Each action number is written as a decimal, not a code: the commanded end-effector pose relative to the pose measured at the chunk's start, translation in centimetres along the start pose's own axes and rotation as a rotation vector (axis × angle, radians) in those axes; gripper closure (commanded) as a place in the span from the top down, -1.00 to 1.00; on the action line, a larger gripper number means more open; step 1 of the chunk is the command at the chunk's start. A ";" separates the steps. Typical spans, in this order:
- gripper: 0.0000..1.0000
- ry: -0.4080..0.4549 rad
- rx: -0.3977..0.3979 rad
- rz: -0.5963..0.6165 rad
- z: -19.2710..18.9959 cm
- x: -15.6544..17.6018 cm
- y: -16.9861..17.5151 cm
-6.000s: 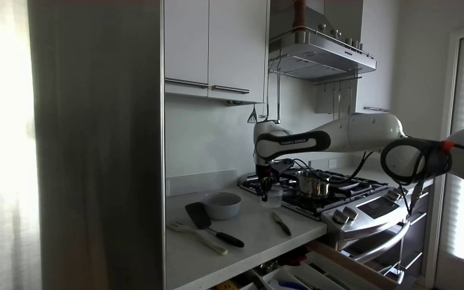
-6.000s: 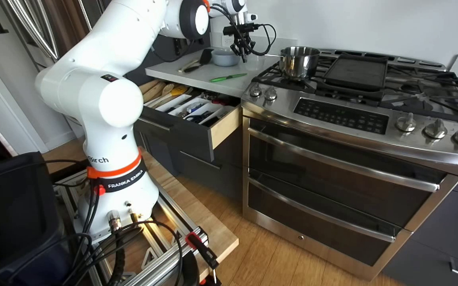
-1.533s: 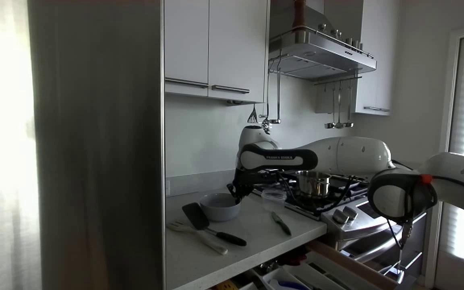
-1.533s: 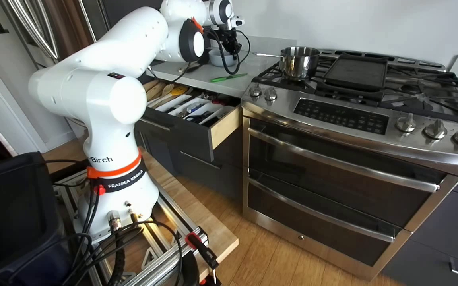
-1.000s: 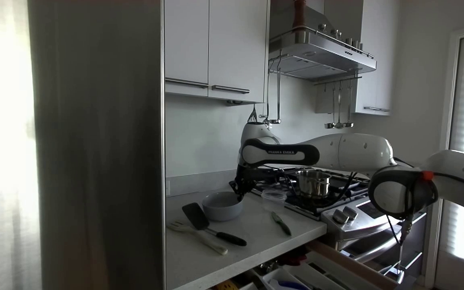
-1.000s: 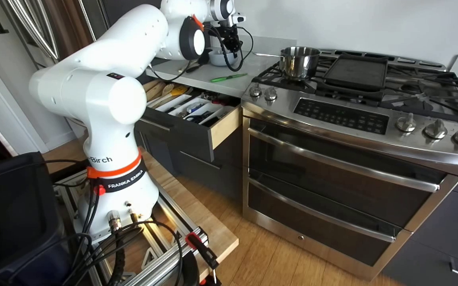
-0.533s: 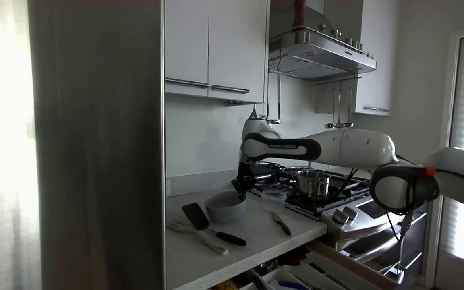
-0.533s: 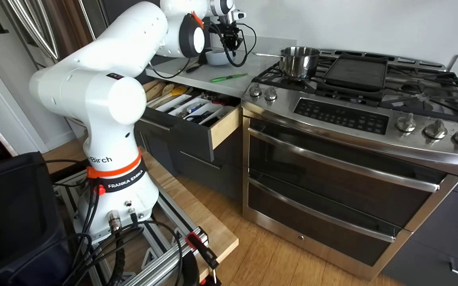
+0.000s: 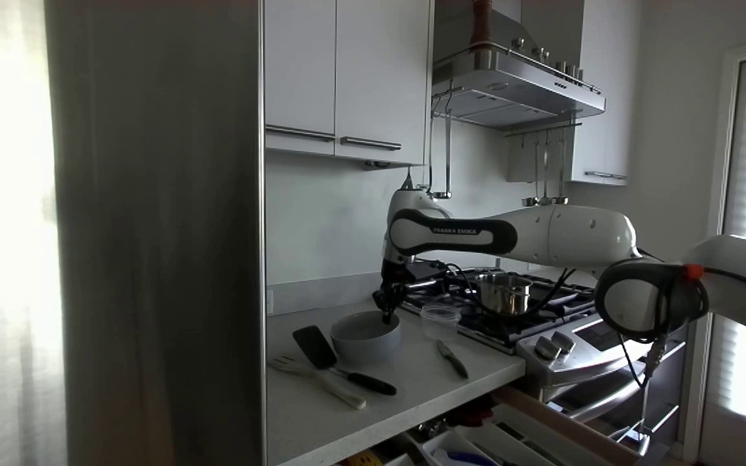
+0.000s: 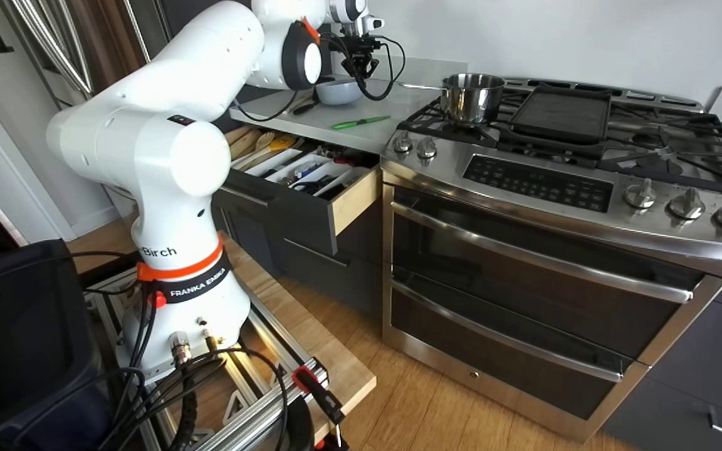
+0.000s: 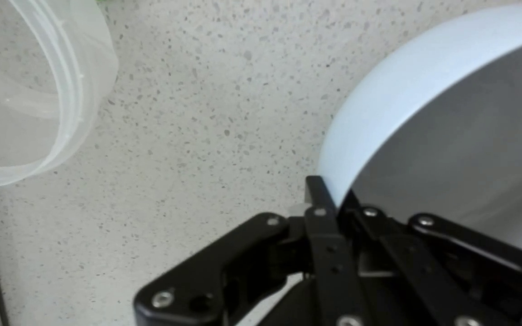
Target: Pick up the clear lunch box and put it on the right side of the kitchen counter, pick up the gray bowl and move it forward onto the kitchen counter
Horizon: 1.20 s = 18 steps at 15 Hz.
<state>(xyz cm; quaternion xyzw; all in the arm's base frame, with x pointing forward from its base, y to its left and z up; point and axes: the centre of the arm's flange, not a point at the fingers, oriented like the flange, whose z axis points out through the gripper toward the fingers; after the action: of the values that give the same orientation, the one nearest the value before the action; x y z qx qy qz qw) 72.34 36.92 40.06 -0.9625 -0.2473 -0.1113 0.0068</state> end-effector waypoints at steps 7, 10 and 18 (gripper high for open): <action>-0.96 -0.045 0.089 -0.215 -0.6 -7.6 0.2; -0.96 -0.070 0.094 -0.275 -0.1 -8.0 0.5; -0.96 -0.144 0.088 -0.350 0.3 -8.8 1.0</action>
<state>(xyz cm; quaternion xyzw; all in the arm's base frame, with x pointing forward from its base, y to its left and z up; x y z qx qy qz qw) 71.73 35.57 39.54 -0.9148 -0.4000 -0.0539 0.0144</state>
